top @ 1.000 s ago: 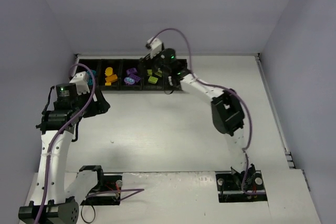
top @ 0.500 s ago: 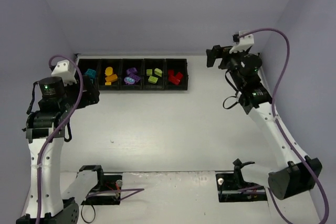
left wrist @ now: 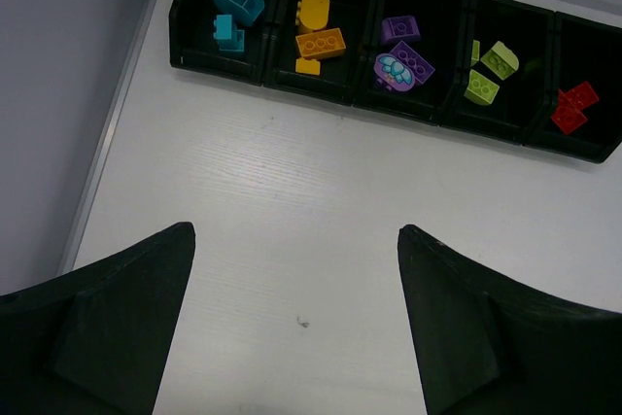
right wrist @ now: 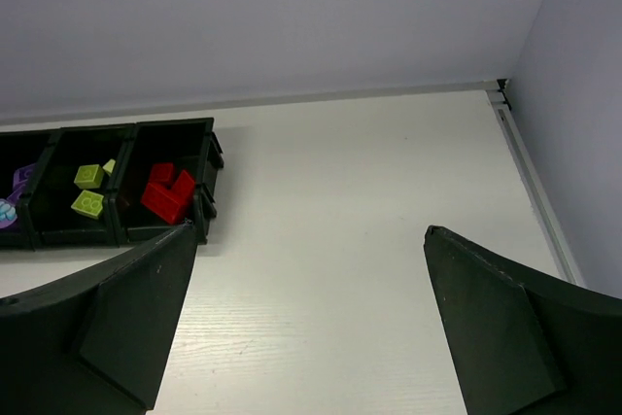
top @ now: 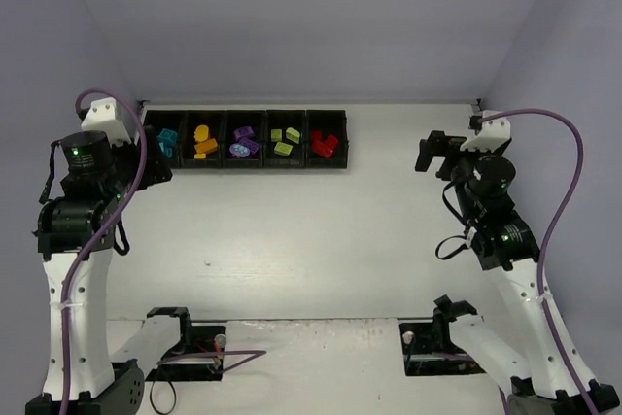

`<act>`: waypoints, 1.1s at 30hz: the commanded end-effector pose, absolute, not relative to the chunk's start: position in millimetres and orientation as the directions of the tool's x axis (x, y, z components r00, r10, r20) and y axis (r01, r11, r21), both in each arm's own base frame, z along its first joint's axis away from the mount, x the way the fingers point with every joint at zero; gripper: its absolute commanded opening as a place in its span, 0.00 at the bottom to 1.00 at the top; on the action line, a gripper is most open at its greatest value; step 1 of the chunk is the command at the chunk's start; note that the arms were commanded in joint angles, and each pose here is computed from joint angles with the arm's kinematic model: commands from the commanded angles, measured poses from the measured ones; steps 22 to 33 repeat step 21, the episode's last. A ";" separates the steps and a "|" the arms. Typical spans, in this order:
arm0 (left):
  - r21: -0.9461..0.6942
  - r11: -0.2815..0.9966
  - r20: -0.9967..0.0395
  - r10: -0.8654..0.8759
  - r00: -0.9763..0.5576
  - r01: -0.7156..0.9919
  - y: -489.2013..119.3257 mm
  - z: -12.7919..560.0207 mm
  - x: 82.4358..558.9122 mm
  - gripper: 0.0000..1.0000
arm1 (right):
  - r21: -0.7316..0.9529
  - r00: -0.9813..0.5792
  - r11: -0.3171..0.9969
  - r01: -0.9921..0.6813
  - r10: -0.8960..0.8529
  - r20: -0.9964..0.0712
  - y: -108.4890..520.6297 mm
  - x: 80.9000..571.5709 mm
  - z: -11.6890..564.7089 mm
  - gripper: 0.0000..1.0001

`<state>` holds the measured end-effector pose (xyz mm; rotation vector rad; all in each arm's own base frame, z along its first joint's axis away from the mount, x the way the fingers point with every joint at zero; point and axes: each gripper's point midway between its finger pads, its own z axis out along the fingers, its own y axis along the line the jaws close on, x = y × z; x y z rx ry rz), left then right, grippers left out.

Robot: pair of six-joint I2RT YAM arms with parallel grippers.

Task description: Sort the legos into containers by color

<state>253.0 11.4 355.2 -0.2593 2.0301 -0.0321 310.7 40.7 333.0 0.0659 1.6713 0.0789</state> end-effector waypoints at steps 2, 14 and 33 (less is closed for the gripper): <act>-0.128 0.971 -0.906 -0.196 -0.374 -0.201 18.8 356.7 260.4 0.78 | 0.111 -0.065 0.993 0.037 0.113 -0.991 35.7 317.6 346.4 1.00; -0.171 0.952 -0.887 -0.261 -0.380 -0.255 20.8 329.5 257.7 0.78 | 0.108 -0.066 0.994 0.032 0.110 -0.992 40.8 318.8 345.0 1.00; -0.180 0.951 -0.880 -0.269 -0.391 -0.249 18.4 325.4 257.4 0.78 | 0.104 -0.066 0.994 0.018 0.105 -0.992 45.2 319.0 345.5 1.00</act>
